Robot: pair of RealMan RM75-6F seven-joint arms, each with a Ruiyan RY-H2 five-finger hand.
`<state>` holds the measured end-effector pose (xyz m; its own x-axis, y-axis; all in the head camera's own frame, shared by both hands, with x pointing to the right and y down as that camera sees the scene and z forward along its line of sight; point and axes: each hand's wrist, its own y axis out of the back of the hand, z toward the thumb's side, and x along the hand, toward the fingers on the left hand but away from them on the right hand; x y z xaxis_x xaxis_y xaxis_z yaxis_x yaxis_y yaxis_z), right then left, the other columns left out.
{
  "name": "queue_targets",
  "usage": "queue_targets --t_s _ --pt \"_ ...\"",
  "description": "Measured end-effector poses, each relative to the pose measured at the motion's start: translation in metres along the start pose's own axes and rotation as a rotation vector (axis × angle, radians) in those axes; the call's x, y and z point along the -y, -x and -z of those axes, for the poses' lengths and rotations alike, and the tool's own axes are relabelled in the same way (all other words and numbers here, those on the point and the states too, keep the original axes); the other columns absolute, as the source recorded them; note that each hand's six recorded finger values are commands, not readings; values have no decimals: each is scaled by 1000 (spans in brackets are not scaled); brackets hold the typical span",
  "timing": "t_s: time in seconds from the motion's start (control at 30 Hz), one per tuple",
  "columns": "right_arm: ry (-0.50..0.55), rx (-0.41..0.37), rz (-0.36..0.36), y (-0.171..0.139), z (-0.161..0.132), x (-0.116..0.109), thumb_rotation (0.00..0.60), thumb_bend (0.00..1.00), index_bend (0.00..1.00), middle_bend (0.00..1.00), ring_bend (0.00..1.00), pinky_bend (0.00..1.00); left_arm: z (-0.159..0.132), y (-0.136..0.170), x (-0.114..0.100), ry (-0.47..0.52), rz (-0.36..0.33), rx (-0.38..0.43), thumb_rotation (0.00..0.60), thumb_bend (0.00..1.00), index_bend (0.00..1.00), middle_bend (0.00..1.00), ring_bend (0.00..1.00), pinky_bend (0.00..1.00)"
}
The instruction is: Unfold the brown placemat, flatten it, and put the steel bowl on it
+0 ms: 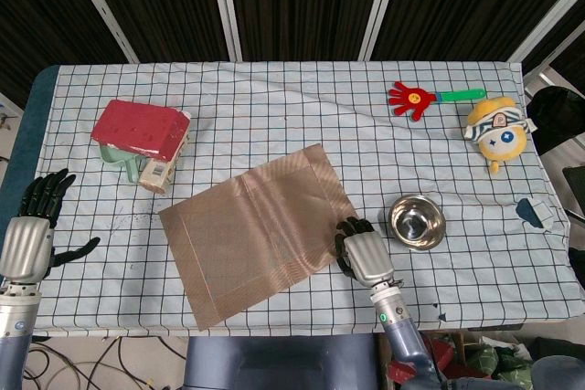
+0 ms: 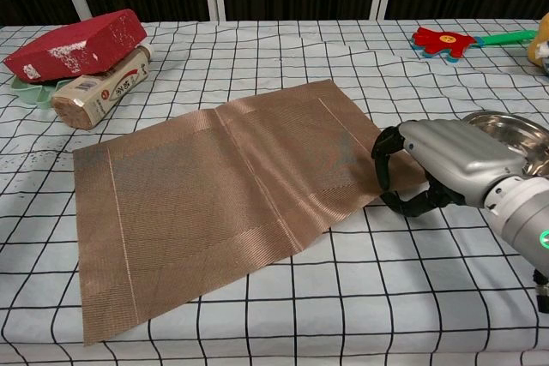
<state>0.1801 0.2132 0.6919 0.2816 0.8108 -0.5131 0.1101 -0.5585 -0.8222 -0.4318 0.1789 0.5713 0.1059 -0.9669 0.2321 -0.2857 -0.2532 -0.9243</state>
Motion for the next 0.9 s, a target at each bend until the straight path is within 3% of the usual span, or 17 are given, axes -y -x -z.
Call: queue_targets --t_s 0.43,0.9 --pt "35 -5 -19 -3 -21 9 600 518 691 275 162 210 0 0 -2 7 -5 2 600 0 72 26 18 29" --pt "14 33 -51 -10 -24 14 600 521 694 277 152 210 1 1 -3 10 -8 4 600 0 72 26 18 29"
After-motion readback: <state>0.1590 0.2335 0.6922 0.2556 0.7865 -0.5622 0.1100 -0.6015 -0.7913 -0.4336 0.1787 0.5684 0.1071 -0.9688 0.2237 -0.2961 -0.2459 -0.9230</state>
